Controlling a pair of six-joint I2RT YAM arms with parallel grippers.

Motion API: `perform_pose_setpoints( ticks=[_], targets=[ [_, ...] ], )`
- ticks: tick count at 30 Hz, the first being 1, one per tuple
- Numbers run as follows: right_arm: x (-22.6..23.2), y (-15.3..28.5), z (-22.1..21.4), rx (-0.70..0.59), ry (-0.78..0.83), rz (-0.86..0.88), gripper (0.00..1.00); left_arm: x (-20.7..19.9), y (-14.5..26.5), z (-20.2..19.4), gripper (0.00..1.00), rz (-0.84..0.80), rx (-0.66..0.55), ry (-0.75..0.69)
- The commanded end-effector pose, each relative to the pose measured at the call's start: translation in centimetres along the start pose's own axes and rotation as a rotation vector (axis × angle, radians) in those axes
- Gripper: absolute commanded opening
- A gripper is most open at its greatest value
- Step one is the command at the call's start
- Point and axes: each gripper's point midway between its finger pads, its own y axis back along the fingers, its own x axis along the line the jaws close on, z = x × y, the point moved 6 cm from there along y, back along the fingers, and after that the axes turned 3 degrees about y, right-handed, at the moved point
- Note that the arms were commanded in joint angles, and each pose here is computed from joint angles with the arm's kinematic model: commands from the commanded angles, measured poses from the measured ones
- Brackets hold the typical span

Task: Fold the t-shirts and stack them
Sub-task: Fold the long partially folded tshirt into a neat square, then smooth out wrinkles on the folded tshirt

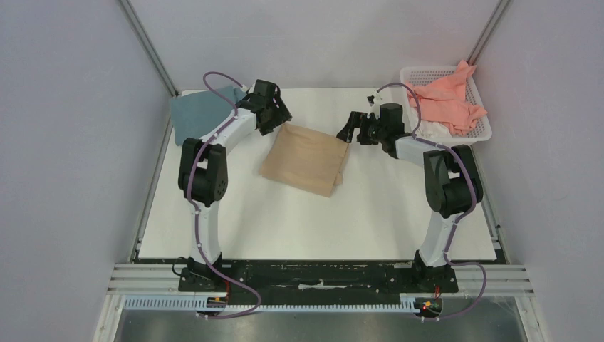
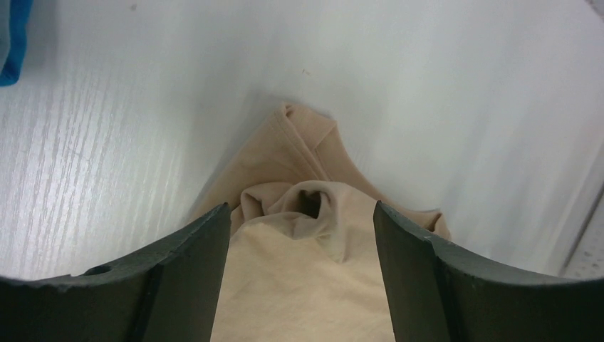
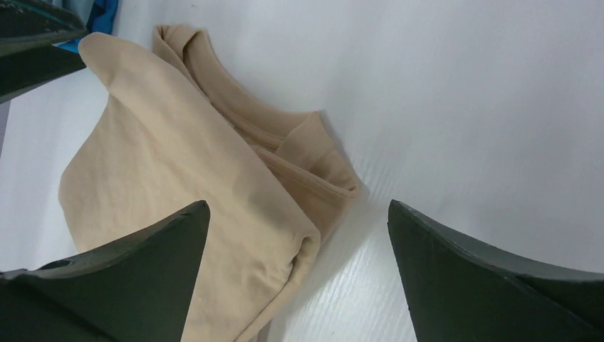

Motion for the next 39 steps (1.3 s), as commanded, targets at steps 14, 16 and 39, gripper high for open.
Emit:
perform_pose_setpoints(
  ticks=[14,16,39],
  targets=[
    [14.4,5.8,-8.5,0.116,0.122,0.561,0.98,-3.6,0.1,-3.0,0.82,-0.318,0.196,-0.039],
    [14.2,5.2,-9.3,0.147,0.12,0.557,0.98,-4.2,-1.0,-2.7,0.82,-0.325,0.197,-0.03],
    [9.7,9.0,-16.7,0.272,0.234,0.418,0.98,3.8,4.9,-10.5,0.86,-0.26,0.281,-0.03]
  ],
)
